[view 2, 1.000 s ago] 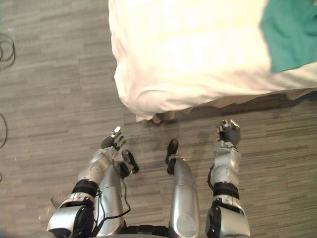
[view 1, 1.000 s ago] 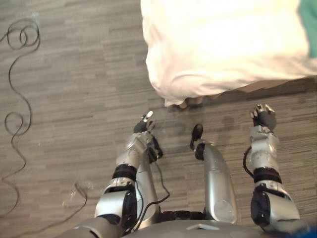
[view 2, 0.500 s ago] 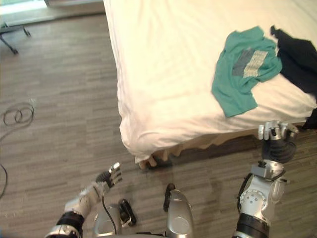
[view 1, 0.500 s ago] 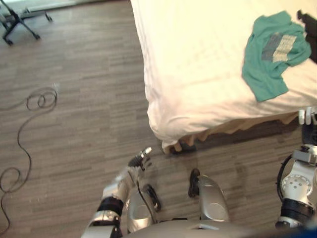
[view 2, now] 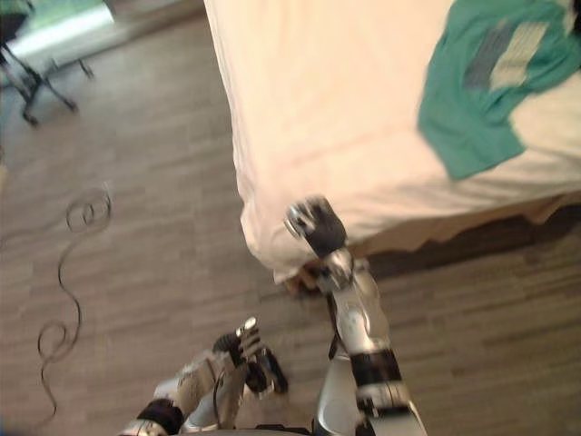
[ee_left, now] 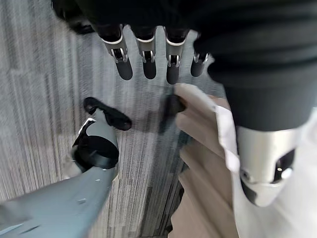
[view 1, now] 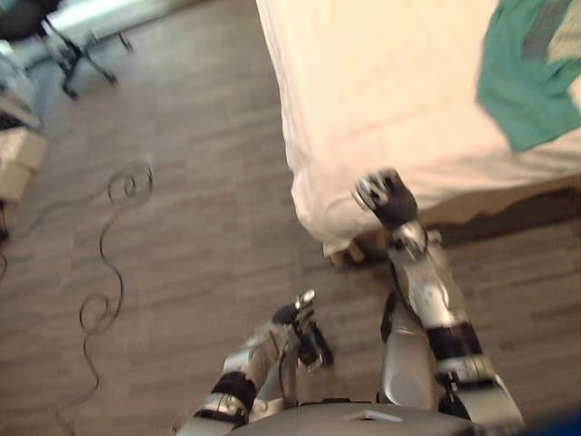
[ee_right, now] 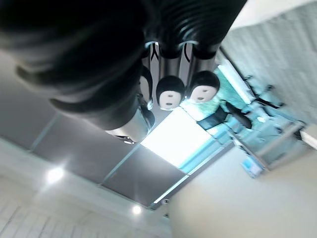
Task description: Tidy the bed and pick cloth on bed and put in laundry
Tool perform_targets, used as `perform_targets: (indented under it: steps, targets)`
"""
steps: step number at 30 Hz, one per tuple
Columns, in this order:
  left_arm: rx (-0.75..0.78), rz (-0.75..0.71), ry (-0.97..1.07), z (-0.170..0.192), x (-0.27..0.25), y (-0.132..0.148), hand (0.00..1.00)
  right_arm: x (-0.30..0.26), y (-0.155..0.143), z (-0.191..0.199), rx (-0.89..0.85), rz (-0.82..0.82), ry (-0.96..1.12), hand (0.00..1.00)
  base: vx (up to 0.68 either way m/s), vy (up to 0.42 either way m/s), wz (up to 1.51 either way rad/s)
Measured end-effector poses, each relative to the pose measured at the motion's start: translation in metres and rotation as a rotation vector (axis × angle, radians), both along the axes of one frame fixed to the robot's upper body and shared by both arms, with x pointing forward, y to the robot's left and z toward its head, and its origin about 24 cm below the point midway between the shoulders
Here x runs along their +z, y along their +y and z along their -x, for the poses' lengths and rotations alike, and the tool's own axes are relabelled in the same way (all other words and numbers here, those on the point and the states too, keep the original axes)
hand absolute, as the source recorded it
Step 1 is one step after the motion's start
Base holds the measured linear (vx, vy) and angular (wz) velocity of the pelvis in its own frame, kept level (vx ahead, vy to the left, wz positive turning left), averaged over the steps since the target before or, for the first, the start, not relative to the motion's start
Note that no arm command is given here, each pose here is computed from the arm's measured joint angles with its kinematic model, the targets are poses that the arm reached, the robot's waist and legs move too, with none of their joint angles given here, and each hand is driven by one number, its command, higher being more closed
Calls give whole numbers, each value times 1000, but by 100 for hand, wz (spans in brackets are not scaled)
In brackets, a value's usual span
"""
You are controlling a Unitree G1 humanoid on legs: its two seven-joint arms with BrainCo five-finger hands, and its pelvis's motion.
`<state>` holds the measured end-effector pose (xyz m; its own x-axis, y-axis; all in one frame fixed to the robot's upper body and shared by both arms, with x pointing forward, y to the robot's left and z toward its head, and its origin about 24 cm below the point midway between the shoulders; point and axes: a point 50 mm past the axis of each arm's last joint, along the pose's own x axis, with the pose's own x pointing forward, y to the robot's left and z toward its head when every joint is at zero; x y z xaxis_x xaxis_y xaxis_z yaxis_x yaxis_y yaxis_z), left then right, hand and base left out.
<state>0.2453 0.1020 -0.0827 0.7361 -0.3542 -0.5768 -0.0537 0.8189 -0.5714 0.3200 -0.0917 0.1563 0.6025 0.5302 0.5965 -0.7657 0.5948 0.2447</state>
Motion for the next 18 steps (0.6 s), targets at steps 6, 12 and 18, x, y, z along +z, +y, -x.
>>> perform_targets:
  steps: [6,12,18]
  targets:
    - [116,56,-190,-52,45,8,0,68,20,-21,-5,74,-178,100,-19,-64,22]
    - [220,100,-302,-73,70,3,0,138,10,-28,-105,54,-313,100,12,-40,11]
    - [301,88,-339,-87,89,-4,0,170,-1,-10,-65,-147,-386,100,-17,-17,-4]
